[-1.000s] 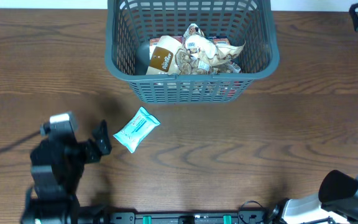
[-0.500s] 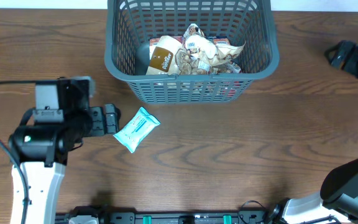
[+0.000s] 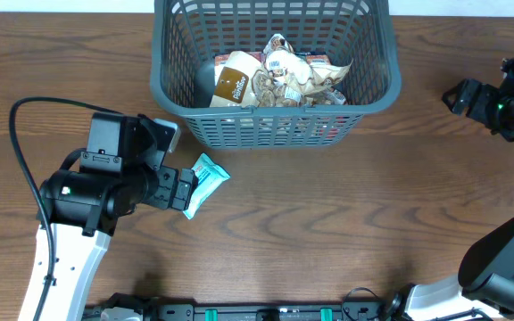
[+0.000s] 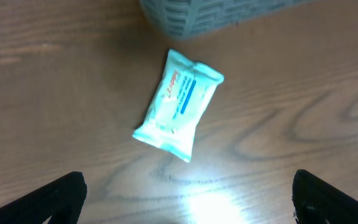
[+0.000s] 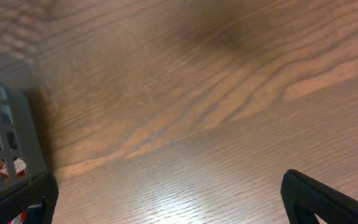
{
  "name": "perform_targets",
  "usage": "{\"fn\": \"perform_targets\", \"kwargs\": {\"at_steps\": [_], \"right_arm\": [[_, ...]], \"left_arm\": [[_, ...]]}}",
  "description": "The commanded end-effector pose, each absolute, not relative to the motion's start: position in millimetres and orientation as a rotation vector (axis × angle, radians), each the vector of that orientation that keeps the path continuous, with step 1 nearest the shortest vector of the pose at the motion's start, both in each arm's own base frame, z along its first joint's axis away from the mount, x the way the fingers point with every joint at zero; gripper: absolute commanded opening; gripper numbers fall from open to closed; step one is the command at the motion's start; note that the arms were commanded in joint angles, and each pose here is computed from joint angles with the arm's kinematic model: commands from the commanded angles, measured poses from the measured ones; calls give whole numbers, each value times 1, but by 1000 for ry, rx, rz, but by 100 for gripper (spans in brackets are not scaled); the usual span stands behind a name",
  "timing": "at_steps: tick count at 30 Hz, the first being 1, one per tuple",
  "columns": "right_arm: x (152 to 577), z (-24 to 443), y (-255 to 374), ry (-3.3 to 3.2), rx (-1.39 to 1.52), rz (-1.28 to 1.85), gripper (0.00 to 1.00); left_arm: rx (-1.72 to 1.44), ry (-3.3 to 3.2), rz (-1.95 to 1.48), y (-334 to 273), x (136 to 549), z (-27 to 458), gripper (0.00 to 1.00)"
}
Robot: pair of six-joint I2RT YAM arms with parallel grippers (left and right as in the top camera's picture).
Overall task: Pack container
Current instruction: 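Move the left gripper over the blue ZAPPY wipes pack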
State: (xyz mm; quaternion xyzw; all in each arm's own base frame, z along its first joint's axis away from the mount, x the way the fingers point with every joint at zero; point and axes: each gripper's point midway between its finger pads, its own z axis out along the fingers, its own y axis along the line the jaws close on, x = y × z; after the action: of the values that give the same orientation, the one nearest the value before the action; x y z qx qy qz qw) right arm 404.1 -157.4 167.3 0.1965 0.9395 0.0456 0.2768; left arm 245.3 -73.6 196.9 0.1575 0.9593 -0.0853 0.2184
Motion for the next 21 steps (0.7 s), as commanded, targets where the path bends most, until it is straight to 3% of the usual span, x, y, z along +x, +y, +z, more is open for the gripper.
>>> {"fn": "perform_targets", "kwargs": {"at_steps": [1, 10, 21], "right_arm": [[408, 164, -148, 2539, 478, 120, 99], [411, 164, -139, 2547, 434, 123, 99], [412, 164, -137, 2549, 429, 126, 99]], "left_arm": [[475, 2652, -243, -76, 243, 201, 99], [494, 2678, -240, -75, 241, 196, 99], [581, 2826, -234, -78, 256, 154, 99]]}}
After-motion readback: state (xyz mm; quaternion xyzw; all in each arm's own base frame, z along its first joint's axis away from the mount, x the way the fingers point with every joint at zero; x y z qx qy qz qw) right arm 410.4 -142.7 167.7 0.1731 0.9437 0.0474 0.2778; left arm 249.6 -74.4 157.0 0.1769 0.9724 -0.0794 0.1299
